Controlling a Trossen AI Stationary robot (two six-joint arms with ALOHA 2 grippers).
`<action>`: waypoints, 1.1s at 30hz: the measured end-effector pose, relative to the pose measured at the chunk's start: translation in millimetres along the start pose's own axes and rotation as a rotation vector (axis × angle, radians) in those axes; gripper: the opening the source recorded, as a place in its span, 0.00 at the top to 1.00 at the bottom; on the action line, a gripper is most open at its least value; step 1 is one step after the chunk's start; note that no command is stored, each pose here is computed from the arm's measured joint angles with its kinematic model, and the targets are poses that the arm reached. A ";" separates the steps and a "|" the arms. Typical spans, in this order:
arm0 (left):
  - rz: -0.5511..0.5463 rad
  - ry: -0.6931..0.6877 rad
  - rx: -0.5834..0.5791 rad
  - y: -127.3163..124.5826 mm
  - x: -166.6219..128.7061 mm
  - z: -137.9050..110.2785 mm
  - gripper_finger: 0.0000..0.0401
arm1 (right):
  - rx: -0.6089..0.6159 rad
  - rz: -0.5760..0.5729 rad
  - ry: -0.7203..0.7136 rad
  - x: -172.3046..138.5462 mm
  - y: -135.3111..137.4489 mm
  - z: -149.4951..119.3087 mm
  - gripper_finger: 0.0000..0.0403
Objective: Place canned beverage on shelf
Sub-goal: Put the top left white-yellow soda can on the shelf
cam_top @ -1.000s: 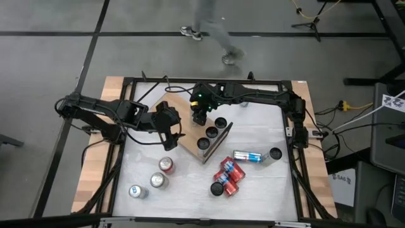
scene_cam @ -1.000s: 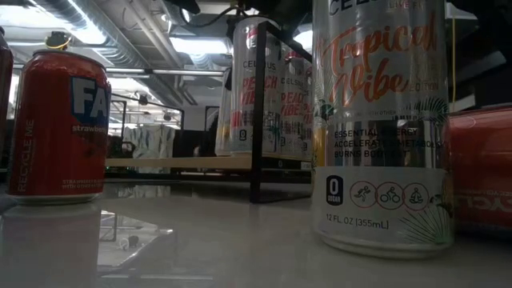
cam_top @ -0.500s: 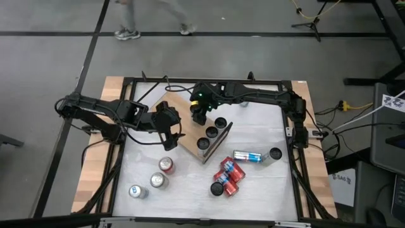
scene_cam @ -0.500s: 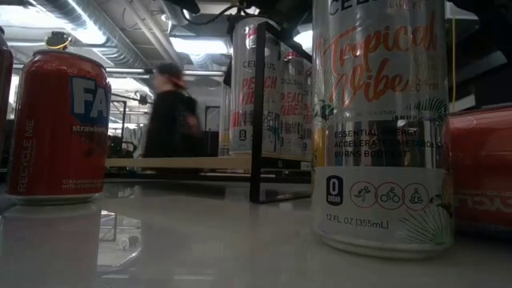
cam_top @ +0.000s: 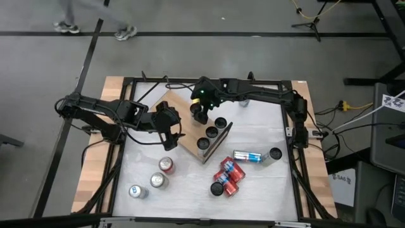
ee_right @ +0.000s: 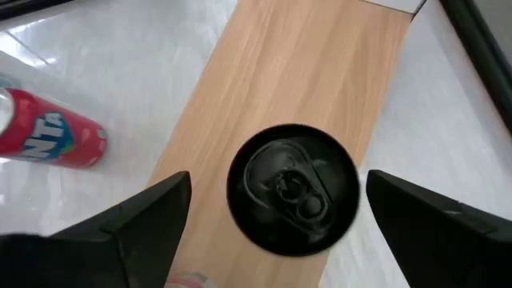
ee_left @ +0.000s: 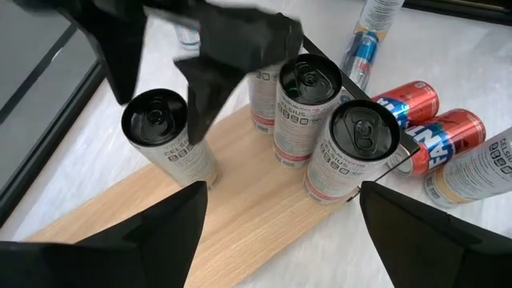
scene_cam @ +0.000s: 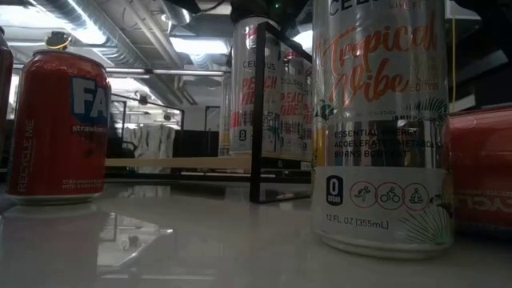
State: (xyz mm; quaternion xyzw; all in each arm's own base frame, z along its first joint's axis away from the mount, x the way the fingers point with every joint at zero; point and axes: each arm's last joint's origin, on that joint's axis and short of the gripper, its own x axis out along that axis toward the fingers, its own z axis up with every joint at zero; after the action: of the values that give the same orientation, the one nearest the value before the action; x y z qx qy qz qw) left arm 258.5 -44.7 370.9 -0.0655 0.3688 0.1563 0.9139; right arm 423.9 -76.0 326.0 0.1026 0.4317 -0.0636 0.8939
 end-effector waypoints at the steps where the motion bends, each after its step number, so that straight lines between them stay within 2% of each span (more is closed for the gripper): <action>1: 0.000 0.000 0.000 0.0 0.0 0.0 0.20 | -0.006 0.001 -0.012 -2.8 0.5 2.4 0.07; 7: 0.000 0.000 0.000 0.0 0.0 0.0 0.20 | -0.100 0.000 -0.018 -25.2 3.3 11.6 0.07; 11: 0.005 -0.011 -0.006 0.3 0.8 1.4 0.20 | -0.105 -0.001 0.008 -45.1 5.5 15.2 0.07; 18: 0.074 -0.143 -0.082 8.6 4.2 16.3 0.20 | -0.135 -0.001 -0.021 -96.4 10.9 24.2 0.07; 25: 0.095 -0.283 -0.195 24.4 11.6 37.5 0.20 | -0.156 -0.064 -0.024 -142.2 11.7 7.0 0.07; 33: 0.203 -0.252 -0.250 47.6 42.9 45.6 0.20 | -0.160 -0.086 -0.038 -169.4 12.6 -2.1 0.07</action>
State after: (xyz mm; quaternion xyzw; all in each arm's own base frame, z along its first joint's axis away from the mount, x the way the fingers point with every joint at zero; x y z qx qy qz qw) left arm 301.5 21.1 373.7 -0.1207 0.2341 0.2993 0.9171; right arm 320.0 -59.0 459.3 0.0109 0.4222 -0.0691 0.9038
